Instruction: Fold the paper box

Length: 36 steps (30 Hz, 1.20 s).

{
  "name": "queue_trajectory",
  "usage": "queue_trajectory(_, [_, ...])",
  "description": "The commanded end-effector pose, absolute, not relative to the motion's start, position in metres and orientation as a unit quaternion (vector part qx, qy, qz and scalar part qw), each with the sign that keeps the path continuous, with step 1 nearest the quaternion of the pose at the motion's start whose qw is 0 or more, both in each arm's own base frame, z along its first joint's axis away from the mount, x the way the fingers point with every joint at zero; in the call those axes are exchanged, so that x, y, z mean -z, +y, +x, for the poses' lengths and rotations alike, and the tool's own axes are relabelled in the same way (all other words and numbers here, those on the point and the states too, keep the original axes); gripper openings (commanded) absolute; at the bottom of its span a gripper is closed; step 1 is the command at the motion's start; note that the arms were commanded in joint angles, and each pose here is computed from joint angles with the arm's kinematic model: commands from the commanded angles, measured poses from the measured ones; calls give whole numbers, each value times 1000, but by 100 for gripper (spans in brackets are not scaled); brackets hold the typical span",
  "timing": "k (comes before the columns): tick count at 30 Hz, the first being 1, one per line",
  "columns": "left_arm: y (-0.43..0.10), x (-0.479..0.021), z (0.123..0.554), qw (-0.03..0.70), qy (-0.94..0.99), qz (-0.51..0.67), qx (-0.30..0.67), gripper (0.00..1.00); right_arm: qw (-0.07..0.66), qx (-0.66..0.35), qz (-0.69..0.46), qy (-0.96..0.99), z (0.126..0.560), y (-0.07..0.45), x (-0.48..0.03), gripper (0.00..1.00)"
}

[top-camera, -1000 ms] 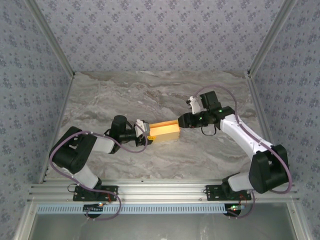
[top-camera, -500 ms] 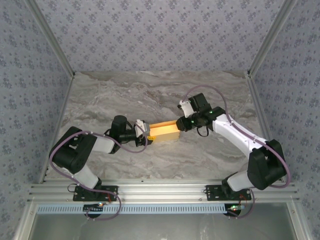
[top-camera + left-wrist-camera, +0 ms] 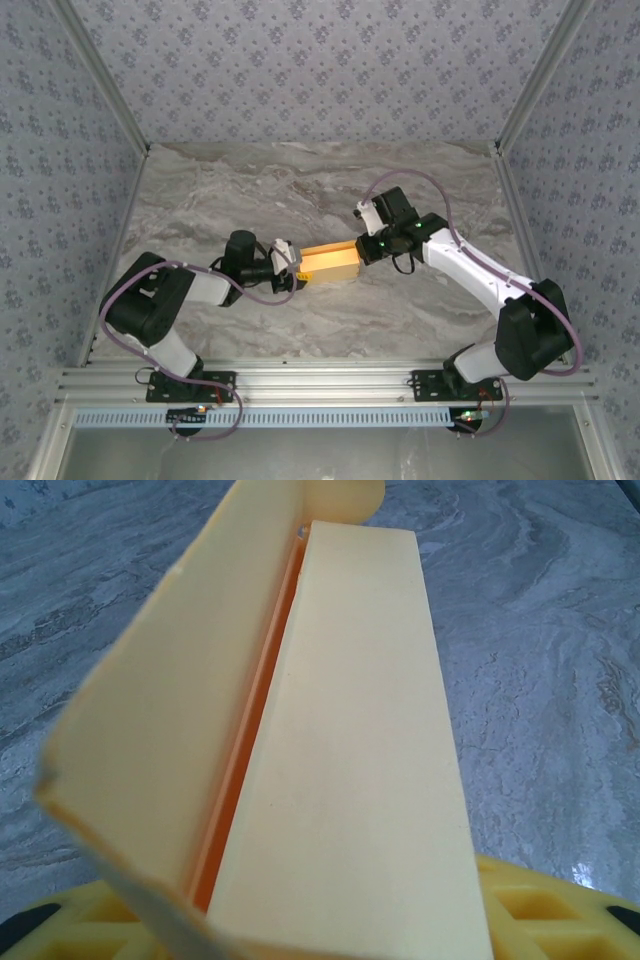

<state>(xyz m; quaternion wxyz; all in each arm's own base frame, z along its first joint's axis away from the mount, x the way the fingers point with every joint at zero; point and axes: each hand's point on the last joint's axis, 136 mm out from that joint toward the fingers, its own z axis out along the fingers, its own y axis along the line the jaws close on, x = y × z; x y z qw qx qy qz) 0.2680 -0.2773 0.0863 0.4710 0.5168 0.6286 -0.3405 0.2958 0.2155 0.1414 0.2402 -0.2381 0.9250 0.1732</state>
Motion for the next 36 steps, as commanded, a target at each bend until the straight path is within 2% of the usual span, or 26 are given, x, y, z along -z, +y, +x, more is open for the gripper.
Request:
queue_trajectory(1, [-281, -88, 272, 473, 625, 521, 337, 53, 238, -171, -214, 932, 297, 215, -144, 5])
queue_trajectory(15, [-283, -88, 276, 473, 631, 514, 337, 53, 246, -184, -138, 942, 297, 226, -145, 3])
queue_trajectory(26, [-281, -93, 290, 480, 654, 481, 333, 54, 280, -122, -103, 946, 288, 216, -130, 3])
queue_trajectory(36, [-267, -107, 308, 513, 685, 416, 309, 68, 324, -103, -68, 938, 285, 216, -136, 3])
